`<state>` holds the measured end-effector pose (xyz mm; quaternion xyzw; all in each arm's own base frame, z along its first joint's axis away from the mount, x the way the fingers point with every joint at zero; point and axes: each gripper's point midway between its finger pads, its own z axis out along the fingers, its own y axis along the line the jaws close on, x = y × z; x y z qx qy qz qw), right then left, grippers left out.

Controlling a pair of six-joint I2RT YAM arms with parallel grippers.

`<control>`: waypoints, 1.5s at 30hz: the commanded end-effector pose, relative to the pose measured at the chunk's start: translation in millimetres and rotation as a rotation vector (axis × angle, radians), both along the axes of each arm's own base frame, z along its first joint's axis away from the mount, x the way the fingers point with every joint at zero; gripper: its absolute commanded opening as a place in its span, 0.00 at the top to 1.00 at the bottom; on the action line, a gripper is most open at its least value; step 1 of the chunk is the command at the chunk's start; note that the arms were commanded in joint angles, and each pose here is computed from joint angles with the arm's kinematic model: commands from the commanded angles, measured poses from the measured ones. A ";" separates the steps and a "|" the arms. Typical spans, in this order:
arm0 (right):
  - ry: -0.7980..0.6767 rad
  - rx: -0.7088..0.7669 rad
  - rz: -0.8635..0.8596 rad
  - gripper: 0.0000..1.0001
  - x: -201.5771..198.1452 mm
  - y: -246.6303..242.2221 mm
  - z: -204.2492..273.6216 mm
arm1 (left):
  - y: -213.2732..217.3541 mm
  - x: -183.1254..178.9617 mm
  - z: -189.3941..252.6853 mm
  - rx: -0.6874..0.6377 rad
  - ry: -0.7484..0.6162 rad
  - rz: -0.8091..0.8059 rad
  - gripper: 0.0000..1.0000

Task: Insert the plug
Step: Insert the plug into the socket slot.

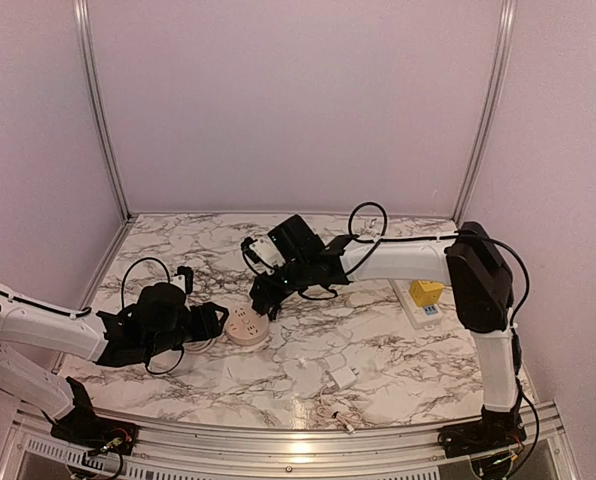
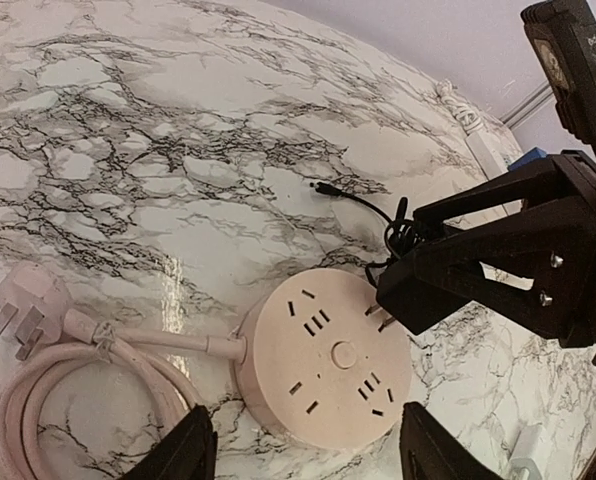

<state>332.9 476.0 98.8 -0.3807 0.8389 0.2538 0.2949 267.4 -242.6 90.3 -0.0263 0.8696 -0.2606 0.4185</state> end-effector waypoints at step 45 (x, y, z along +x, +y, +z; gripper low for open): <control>-0.011 -0.164 -0.134 1.00 -7.0 -14.9 -32.3 | 39.6 -5.4 49.5 0.000 -0.094 0.101 0.01</control>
